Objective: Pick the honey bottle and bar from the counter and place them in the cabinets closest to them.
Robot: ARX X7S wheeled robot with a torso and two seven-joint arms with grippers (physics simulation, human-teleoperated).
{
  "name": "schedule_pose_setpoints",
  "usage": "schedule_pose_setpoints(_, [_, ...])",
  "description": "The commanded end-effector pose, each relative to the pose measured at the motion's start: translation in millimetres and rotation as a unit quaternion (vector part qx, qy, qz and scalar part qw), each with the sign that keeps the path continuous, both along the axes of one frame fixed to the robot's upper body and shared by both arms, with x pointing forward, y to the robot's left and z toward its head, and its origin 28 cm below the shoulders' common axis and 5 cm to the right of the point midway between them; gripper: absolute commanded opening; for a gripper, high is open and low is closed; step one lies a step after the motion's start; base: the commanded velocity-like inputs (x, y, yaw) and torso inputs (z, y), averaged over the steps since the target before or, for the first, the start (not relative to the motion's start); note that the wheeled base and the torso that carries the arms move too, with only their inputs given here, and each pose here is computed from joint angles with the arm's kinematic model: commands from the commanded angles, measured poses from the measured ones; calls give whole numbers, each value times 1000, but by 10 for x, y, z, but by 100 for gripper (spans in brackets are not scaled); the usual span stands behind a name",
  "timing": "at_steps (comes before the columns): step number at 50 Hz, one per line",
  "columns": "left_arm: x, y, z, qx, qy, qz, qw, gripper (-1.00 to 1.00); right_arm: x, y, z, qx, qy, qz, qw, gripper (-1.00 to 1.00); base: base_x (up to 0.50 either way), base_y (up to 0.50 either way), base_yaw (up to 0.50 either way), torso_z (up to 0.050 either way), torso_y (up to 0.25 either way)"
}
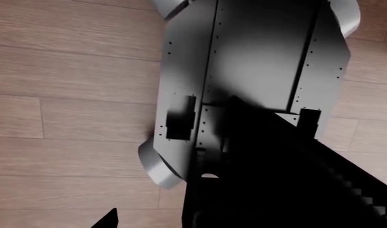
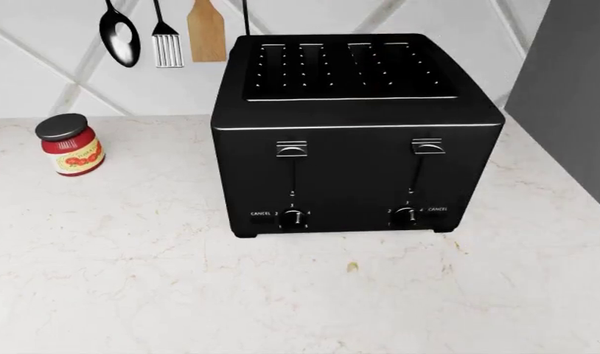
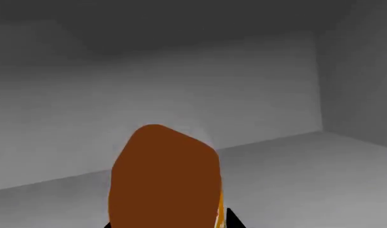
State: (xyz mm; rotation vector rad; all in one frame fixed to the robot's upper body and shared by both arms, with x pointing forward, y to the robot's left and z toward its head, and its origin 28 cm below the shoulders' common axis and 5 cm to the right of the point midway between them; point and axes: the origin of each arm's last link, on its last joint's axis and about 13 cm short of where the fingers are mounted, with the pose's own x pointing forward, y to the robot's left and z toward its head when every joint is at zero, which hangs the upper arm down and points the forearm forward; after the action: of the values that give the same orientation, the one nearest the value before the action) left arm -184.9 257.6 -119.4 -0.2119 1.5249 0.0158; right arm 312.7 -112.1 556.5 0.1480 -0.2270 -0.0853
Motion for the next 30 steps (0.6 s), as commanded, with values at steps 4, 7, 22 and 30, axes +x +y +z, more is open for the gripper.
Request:
schedule_pose_setpoints(4, [-7,-2,0,-8,10,11,1000,100,161,-14,-234,-10,65,-32,997,-100,-3,0,-1,0,0])
schedule_pose_setpoints(7, [-7,-2,1,-8,11,13,1000,100,187,-11,-271,-12,73,-33,997,-100,0,0,-1,0,0])
schedule_pose_setpoints(22, [-6,-2,0,-8,9,15,1000,100,172,32,-142,-49,-3,6,999,100,-1,0,-1,0,0])
schedule_pose_setpoints(30, [-6,-2,0,-8,6,15,1000,100,118,47,7,-68,-72,22,995,100,0,0,0,0,0])
